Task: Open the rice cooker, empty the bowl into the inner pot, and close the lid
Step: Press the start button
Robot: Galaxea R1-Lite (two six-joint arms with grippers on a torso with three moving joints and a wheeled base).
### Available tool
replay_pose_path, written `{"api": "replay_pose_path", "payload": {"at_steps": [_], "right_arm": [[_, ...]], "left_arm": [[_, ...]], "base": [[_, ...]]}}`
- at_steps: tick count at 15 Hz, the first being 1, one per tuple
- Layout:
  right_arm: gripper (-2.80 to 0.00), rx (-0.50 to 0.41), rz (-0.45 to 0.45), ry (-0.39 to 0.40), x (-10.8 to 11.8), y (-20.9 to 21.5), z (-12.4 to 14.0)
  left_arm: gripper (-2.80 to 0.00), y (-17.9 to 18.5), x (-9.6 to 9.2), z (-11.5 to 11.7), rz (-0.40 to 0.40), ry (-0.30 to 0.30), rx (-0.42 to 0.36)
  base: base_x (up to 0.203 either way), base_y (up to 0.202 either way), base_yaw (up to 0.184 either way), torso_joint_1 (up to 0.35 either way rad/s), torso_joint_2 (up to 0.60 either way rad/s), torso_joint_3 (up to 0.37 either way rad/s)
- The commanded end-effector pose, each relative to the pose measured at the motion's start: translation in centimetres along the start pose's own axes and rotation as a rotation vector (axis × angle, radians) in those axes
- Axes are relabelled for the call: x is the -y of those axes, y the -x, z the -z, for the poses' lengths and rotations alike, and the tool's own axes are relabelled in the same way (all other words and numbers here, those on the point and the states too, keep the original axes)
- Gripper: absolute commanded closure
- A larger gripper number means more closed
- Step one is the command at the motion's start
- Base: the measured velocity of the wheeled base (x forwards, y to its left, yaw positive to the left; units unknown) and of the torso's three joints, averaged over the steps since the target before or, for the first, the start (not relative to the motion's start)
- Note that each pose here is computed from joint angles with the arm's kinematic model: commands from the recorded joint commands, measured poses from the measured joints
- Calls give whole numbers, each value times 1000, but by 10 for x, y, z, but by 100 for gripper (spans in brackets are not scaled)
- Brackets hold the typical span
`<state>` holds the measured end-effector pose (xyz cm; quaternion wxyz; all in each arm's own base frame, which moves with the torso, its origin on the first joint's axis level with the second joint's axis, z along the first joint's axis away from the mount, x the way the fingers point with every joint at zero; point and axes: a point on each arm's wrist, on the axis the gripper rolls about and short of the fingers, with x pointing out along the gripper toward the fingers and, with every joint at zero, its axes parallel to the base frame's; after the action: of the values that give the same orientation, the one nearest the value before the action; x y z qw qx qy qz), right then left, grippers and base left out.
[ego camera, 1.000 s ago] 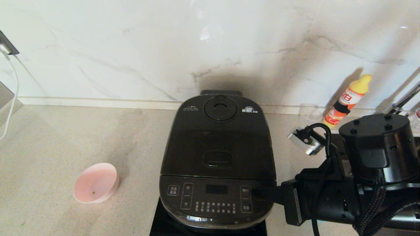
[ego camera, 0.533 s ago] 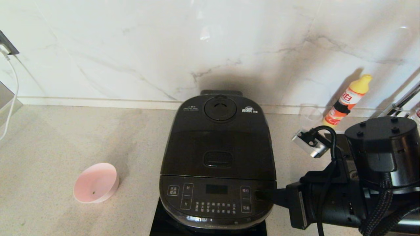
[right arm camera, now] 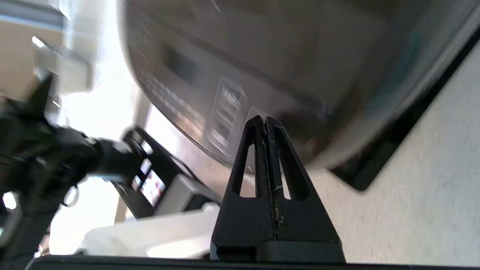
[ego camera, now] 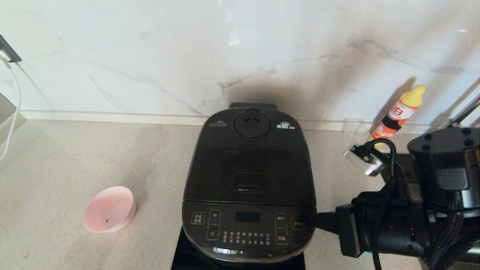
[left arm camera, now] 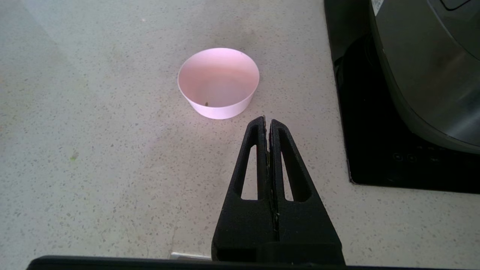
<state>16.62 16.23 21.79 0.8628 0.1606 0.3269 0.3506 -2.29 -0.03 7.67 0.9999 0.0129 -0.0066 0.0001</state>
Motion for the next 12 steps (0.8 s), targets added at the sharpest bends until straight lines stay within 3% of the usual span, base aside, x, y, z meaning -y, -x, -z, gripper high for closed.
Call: {"api": "replay_pose_path", "payload": {"at_steps": [1,4,6,8,10,12], "right_arm": [[0,80,-46,10,-10,18,-12],[0,175,-68,26,-21,36,-29],[0,283,1,41,-25,46,-42],[0,387,140,121,-22,54,-53],[0,497,348,259,-17,72,-60],[0,584,476,330,-17,102,-58]], "left_arm": [[0,-1,0,2,-1,0,-10],[0,-1,0,2,-1,0,-10],[0,-1,0,2,-1,0,-10],[0,-1,0,2,0,0,-10],[0,-1,0,3,-1,0,-11],[0,-1,0,3,0,0,-10]], "base": [[0,0,0,0,0,0],[0,0,0,0,0,0],[0,0,0,0,0,0],[0,0,0,0,0,0],[0,0,0,0,0,0],[0,0,0,0,0,0]]}}
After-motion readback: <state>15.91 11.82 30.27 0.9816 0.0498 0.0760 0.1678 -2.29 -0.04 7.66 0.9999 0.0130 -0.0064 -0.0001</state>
